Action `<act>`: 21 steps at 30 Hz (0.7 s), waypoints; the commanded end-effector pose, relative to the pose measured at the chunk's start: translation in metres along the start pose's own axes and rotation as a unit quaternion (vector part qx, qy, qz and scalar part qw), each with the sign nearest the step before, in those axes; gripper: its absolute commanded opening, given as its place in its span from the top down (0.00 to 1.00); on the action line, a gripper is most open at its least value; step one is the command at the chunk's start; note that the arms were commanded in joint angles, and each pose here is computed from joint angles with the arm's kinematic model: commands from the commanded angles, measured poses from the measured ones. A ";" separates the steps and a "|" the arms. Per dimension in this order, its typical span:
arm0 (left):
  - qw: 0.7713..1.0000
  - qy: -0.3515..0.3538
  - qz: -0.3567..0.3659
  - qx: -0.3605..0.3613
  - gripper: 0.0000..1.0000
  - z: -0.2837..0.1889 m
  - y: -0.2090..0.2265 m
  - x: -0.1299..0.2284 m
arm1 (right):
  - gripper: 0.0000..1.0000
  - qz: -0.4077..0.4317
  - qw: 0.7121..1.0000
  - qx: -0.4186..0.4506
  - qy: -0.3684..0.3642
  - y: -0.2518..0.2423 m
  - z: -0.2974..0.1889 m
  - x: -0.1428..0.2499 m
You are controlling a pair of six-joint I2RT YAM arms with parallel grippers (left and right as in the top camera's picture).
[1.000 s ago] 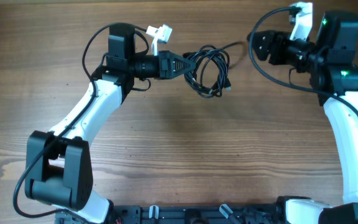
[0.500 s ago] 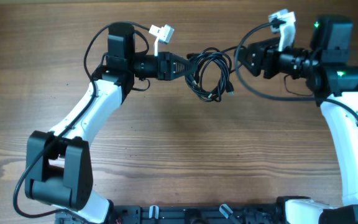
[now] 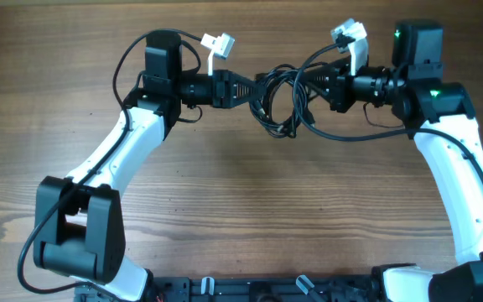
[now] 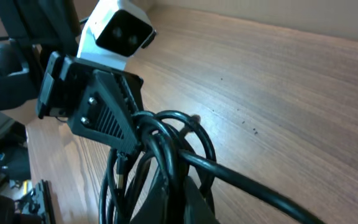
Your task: Untangle cables
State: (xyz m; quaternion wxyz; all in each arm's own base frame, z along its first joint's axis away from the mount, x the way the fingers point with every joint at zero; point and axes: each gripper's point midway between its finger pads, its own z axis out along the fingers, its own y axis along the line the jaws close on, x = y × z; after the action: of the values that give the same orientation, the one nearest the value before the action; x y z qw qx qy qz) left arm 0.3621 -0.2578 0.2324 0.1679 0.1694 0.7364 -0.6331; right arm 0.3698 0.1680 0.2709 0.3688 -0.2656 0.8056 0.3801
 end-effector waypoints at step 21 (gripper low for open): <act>1.000 0.006 0.022 0.014 0.96 -0.001 -0.014 0.001 | 0.96 -0.051 0.930 0.281 -0.232 -0.018 -0.121 -0.120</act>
State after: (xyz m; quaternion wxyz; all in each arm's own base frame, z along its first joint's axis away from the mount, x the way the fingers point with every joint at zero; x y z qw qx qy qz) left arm 0.3630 -0.2613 0.2354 0.1765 0.1762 0.7343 -0.6313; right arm 0.4097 0.0912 0.3619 0.5673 -0.1131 0.7962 0.1771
